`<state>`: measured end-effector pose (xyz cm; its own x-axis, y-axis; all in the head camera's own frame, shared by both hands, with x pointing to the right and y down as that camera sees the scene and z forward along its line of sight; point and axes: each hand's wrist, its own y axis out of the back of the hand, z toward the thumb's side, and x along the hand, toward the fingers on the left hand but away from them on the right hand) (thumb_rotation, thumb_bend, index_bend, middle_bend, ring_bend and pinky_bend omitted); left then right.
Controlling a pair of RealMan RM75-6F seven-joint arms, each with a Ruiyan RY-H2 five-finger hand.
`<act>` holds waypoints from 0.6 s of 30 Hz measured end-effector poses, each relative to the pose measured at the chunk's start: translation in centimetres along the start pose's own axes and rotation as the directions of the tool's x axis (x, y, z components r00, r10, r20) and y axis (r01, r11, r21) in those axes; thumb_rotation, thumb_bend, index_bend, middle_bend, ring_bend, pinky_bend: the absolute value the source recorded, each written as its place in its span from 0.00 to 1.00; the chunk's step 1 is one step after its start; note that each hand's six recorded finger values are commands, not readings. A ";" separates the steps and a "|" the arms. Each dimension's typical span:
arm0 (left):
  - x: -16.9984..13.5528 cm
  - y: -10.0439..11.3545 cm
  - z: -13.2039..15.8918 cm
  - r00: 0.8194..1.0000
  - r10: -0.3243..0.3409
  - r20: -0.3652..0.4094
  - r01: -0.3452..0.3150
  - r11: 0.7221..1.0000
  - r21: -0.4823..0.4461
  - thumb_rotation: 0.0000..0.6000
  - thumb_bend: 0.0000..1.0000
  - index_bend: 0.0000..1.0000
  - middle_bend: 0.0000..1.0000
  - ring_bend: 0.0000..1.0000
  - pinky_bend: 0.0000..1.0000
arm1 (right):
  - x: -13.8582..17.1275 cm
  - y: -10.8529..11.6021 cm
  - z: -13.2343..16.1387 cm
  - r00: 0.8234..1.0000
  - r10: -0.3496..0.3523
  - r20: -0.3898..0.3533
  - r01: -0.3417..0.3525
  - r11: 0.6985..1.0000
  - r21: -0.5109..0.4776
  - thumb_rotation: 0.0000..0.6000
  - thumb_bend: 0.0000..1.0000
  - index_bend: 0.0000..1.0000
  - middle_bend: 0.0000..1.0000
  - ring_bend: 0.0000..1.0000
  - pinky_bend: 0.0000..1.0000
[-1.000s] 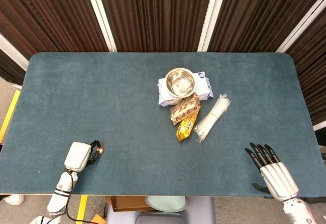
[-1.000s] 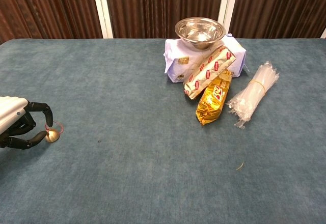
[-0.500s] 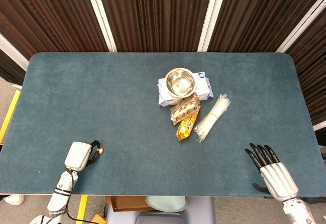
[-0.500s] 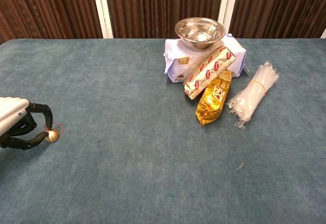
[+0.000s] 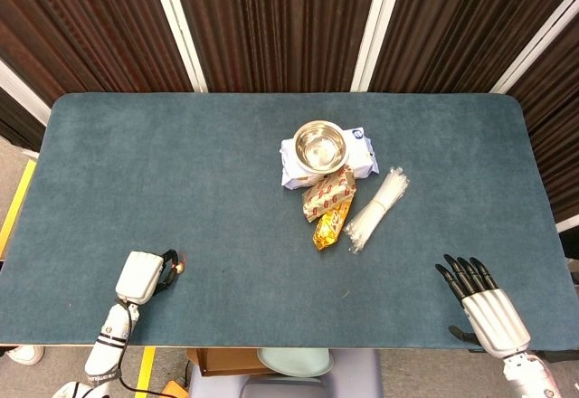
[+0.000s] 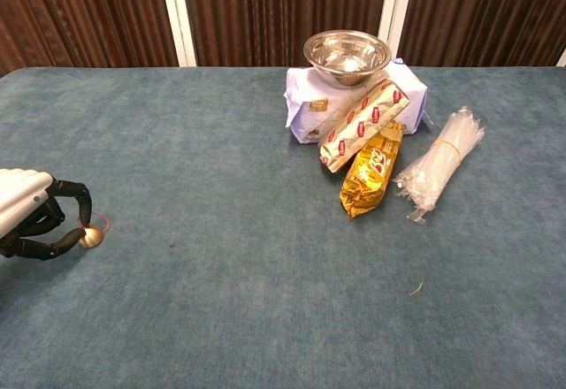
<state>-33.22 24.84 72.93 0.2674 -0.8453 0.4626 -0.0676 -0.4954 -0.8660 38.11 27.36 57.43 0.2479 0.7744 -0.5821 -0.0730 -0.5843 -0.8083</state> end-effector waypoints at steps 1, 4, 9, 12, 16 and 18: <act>0.0 0.0 0.0 1.000 0.000 0.000 0.000 1.000 0.000 1.00 0.42 0.57 1.00 0.99 1.00 | 0.0 0.0 0.0 1.000 0.000 0.000 0.000 1.000 0.000 1.00 0.21 0.00 0.00 0.00 0.00; 0.0 0.0 0.0 1.000 -0.001 0.002 0.001 1.000 0.001 1.00 0.42 0.58 1.00 0.99 1.00 | 0.0 0.0 0.0 1.000 0.000 -0.001 0.000 1.000 0.001 1.00 0.21 0.00 0.00 0.00 0.00; 0.1 0.0 0.1 1.000 0.001 0.005 -0.001 1.000 0.005 1.00 0.42 0.62 1.00 0.99 1.00 | 0.0 0.0 0.0 1.000 0.000 0.000 0.000 1.000 0.001 1.00 0.21 0.00 0.00 0.00 0.00; 0.1 0.0 0.1 1.000 0.000 0.006 0.000 1.000 0.007 1.00 0.42 0.66 1.00 0.99 1.00 | 0.0 0.0 0.0 1.000 0.000 0.000 0.000 1.000 0.002 1.00 0.21 0.00 0.00 0.00 0.00; 0.1 -0.1 0.1 1.000 0.001 0.005 -0.001 1.000 0.011 1.00 0.42 0.69 1.00 0.99 1.00 | 0.0 0.0 0.0 1.000 0.000 -0.001 0.000 1.000 0.003 1.00 0.21 0.00 0.00 0.00 0.00; 0.1 0.0 0.1 1.000 0.003 0.005 -0.003 1.000 0.010 1.00 0.43 0.70 1.00 0.99 1.00 | 0.0 0.0 0.0 1.000 0.000 -0.002 0.000 1.000 0.002 1.00 0.21 0.00 0.00 0.00 0.00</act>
<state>-33.14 24.82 72.97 0.2718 -0.8456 0.4595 -0.0589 -0.4912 -0.8690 38.07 27.37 57.46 0.2494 0.7741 -0.5819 -0.0752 -0.5836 -0.8086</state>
